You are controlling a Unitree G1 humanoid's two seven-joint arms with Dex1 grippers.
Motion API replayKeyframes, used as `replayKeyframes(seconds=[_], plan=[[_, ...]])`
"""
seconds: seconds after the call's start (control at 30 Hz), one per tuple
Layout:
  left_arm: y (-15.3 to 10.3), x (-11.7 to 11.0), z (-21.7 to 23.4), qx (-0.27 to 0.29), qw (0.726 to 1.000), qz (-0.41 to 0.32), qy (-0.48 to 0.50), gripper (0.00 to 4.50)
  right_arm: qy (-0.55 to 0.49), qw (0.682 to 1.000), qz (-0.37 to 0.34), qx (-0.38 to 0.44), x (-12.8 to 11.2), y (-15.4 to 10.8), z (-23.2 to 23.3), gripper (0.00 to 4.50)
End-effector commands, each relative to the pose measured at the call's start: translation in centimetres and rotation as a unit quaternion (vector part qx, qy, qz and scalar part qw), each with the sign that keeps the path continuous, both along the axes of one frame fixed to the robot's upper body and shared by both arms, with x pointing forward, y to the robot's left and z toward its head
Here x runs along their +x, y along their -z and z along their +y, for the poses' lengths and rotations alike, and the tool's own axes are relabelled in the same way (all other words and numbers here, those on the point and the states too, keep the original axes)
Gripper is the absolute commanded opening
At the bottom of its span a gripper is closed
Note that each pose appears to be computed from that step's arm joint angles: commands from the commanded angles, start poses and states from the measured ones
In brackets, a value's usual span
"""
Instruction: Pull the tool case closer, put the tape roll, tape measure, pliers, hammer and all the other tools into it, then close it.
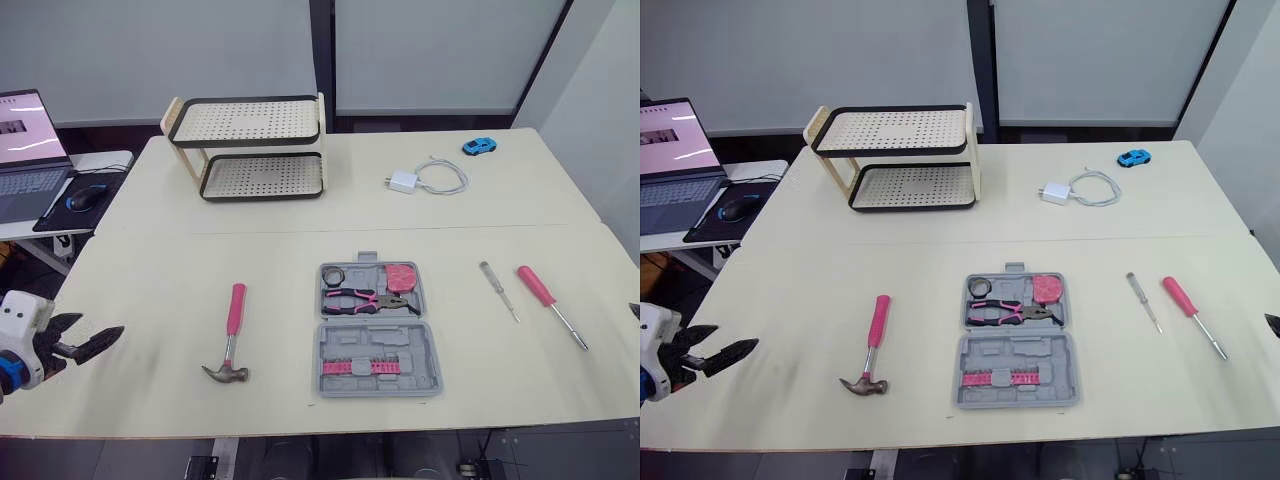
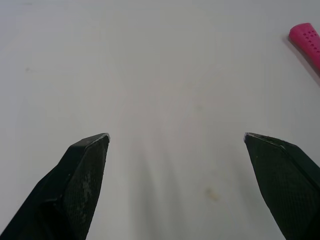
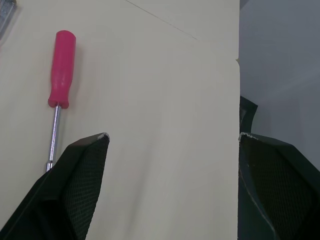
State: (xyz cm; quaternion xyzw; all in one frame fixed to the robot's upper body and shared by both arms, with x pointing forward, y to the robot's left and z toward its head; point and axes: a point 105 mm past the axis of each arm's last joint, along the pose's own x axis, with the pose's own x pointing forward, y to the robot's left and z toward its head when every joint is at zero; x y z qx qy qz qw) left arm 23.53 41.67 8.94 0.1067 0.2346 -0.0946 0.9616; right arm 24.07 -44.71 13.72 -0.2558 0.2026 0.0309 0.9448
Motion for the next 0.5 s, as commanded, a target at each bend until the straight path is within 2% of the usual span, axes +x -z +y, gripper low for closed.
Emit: replayKeyframes(seconds=[0.03,0.3,0.5], plan=[[-1.0,0.3,0.4,0.031,0.999,-0.02,-0.012,4.5,-0.014,1.0,-0.016,-0.006,0.2,-1.2,0.3,4.46],[-1.7,1.1,0.4,0.039,0.998,-0.049,-0.025,4.5,-0.014,0.999,-0.027,-0.043,-0.1,-1.3,0.0,4.46],[-3.4,1.9,-0.7,-0.016,0.996,-0.085,0.008,4.5,-0.039,0.999,-0.015,-0.012,0.0,-0.9,1.3,4.46]])
